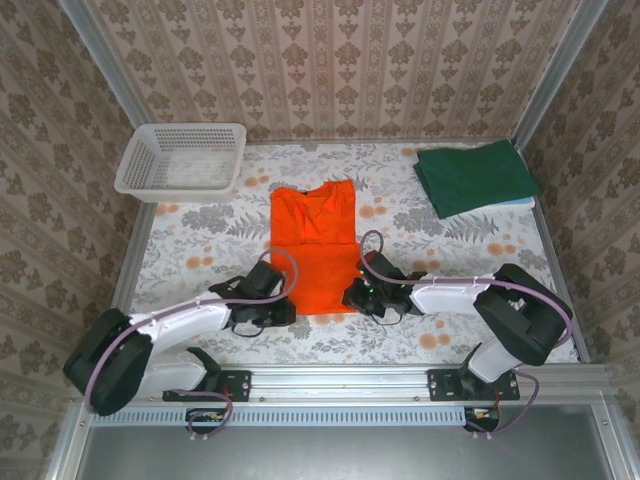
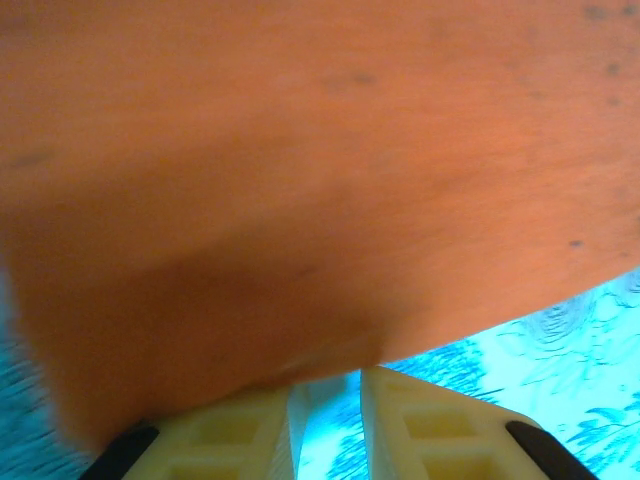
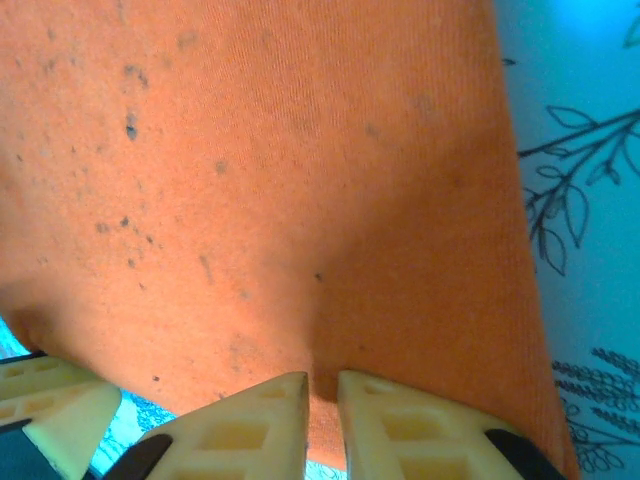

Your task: Fold and stack the t-shirts

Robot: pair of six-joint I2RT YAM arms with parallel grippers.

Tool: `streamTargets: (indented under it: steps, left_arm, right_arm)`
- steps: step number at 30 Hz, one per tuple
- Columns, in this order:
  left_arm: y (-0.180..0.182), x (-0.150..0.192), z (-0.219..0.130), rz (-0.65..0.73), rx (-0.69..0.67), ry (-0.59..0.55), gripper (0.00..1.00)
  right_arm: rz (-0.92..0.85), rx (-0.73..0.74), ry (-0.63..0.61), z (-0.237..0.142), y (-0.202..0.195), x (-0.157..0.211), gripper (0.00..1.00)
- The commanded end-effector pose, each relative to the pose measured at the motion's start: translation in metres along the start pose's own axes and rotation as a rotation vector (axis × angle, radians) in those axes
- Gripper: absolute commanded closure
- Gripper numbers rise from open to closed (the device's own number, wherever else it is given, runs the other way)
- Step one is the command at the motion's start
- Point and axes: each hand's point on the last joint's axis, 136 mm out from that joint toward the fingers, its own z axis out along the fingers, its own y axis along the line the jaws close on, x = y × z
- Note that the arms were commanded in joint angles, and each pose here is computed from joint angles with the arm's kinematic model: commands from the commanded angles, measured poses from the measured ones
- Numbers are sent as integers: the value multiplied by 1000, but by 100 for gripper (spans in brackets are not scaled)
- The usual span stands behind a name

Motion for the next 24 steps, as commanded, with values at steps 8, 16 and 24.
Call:
streamTargets:
  steps: [8, 16, 24]
  left_arm:
    - [32, 8, -40, -128, -44, -61, 65]
    - [5, 15, -37, -176, 114, -7, 53]
    - [-18, 8, -25, -231, 255, 10, 54]
  right_arm:
    - [-14, 24, 1, -25, -4, 14, 52]
    - [-48, 43, -58, -56, -12, 1, 49]
    - [-64, 147, -12, -51, -44, 2, 54]
